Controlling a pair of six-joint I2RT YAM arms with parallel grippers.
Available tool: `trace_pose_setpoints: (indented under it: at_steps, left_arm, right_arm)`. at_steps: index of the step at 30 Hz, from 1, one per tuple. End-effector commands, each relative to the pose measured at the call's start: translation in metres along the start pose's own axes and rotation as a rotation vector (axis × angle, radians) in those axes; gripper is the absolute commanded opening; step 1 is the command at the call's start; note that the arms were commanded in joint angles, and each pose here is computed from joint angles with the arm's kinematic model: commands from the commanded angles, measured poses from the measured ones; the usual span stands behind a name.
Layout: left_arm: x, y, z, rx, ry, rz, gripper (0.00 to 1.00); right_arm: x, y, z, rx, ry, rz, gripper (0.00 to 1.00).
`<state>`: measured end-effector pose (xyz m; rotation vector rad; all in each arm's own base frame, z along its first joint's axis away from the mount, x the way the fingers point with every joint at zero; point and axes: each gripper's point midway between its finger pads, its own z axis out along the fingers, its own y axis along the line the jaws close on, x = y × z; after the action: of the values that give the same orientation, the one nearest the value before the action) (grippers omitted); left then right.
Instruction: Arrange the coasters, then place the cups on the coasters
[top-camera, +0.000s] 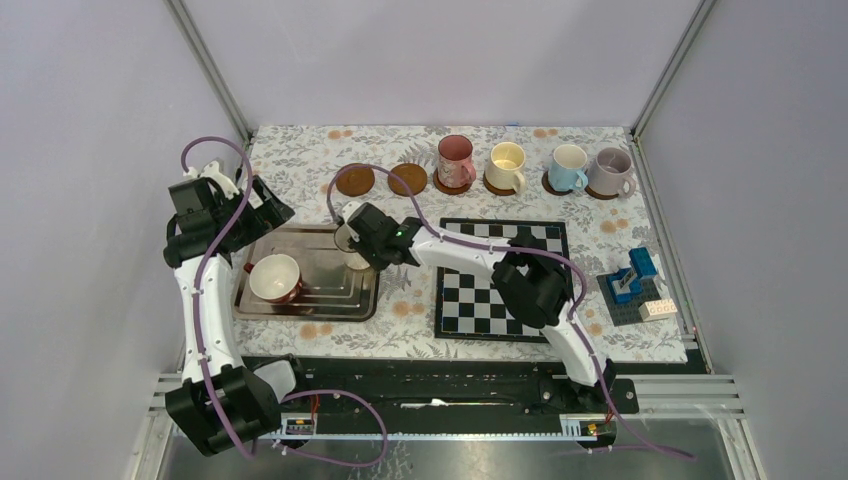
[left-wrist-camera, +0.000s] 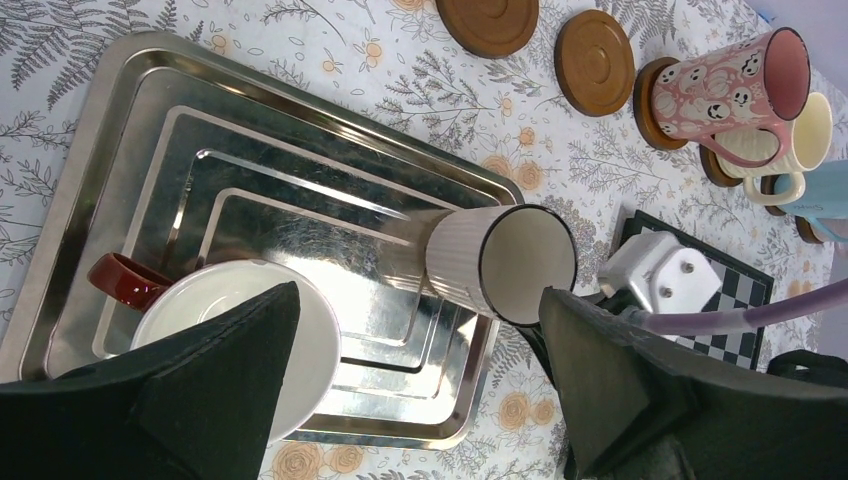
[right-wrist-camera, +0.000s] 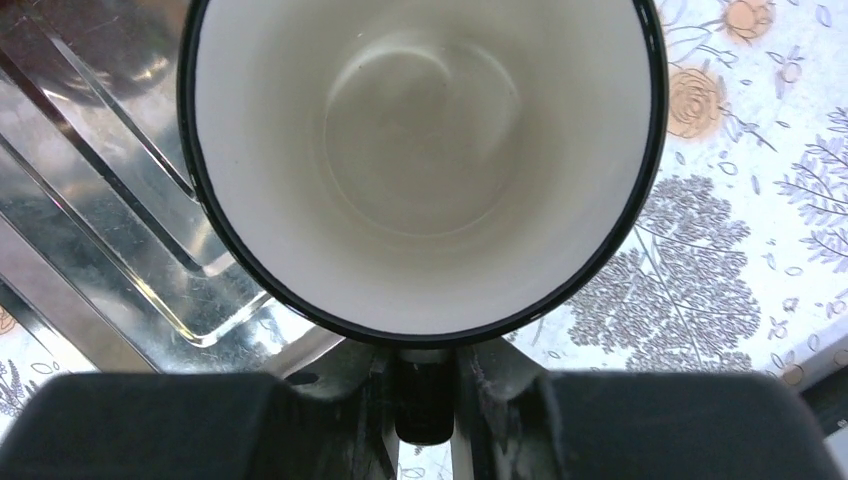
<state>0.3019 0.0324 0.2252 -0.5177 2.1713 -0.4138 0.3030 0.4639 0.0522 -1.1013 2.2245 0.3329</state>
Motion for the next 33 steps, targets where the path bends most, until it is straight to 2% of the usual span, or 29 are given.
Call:
trace_pose_setpoints:
  at_steps: [1, 6, 10, 15, 22, 33]
  left_arm:
    - [-0.013, -0.008, -0.006, 0.035, -0.059, 0.016, 0.99]
    - [-0.013, -0.008, -0.006, 0.036, -0.061, 0.015, 0.99]
    - [-0.013, -0.008, -0.007, 0.034, -0.062, 0.015, 0.99]
    - [-0.012, -0.008, -0.007, 0.037, -0.064, 0.016, 0.99]
    - [-0.011, -0.007, -0.008, 0.033, -0.064, 0.015, 0.99]
    - [-0.010, -0.007, -0.006, 0.044, -0.059, 0.011, 0.99]
  right_arm:
    - [-0.084, -0.025, -0.065, -0.003, -0.260, 0.063, 0.00]
    - [-0.116, -0.061, -0.096, 0.042, -0.409, 0.114, 0.00]
    - [-0.130, -0.105, -0.102, 0.144, -0.470, 0.132, 0.00]
    - [-0.137, -0.158, -0.098, 0.233, -0.486, 0.161, 0.00]
    - [-0.128, -0.205, -0.077, 0.211, -0.458, 0.192, 0.00]
    - [-0.120, -0.223, -0.036, 0.183, -0.405, 0.196, 0.00]
